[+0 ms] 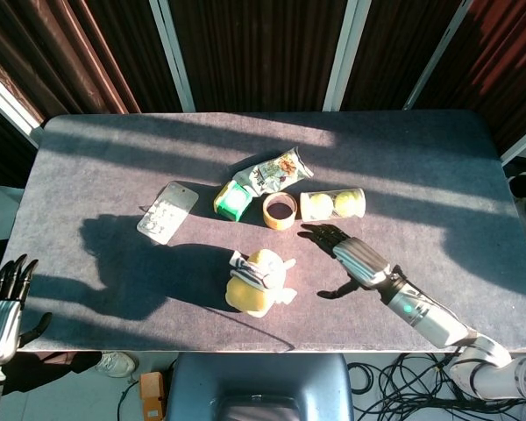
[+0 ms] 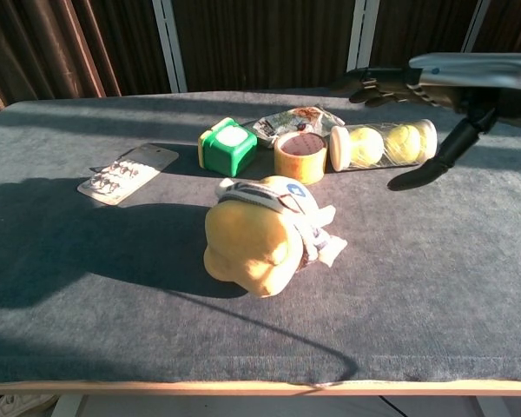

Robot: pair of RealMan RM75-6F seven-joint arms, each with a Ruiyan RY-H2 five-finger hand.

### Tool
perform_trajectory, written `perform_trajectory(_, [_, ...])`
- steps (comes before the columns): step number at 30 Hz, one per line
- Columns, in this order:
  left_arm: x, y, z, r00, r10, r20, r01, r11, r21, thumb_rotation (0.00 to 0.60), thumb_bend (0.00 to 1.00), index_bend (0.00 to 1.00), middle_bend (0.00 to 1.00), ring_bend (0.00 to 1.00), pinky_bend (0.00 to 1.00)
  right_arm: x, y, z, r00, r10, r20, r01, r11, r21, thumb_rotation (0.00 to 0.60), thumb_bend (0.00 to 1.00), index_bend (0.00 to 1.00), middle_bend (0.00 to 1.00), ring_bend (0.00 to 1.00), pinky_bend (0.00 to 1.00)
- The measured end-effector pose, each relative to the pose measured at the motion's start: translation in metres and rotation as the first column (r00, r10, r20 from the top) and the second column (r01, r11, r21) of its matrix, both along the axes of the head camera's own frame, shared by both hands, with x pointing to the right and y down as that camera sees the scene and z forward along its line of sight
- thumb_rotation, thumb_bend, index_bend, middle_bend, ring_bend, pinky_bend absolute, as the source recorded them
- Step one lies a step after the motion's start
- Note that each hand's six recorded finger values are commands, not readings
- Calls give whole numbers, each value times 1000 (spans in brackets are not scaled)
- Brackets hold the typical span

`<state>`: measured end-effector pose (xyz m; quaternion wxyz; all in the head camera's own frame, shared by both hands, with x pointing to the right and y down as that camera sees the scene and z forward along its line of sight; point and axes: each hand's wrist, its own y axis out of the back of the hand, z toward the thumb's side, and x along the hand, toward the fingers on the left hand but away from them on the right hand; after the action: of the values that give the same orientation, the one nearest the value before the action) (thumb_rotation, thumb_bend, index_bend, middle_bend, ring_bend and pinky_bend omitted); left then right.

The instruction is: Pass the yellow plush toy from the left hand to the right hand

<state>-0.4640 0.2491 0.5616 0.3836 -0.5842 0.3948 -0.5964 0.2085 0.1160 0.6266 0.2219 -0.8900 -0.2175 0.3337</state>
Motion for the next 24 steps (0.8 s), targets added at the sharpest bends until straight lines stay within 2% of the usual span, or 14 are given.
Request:
perform_trajectory(7, [-3,0,-2,1000,-4,-29,4,1000,-15,600,249,0,0,0,227,-76,1,27,992,-122,6,122,980,-155,600,0,0,0,0,0])
perform_trajectory(14, [-10,-2,-6,998,-38,-53,37,999,-14,600,249,0,0,0,225,-108,6,55,986,-158,-53,140,959,-244,600,0,0,0,0,17])
perform_trajectory(17, [-16,-3,-8,996,-64,-66,63,998,-8,600,248,0,0,0,225,-113,3,64,984,-155,-85,126,953,-274,600,0,0,0,26,140])
perform_trajectory(19, [-20,-4,-10,994,-77,-72,76,997,-6,600,247,0,0,0,225,-115,0,71,982,-153,-109,117,952,-282,600,0,4,11,107,243])
perform_trajectory(20, [-21,-4,-10,994,-80,-73,80,997,-7,600,248,0,0,0,225,-116,0,74,981,-155,-119,116,953,-281,600,0,30,50,198,329])
perform_trajectory(22, [-22,-4,-9,994,-85,-75,85,996,-13,600,248,0,0,0,226,-117,-1,79,978,-156,-141,114,956,-270,600,0,119,132,334,460])
perform_trajectory(24, [-23,-4,-9,993,-87,-75,86,996,-16,600,248,0,0,0,226,-118,-2,84,976,-151,-157,109,962,-252,600,0,311,296,522,641])
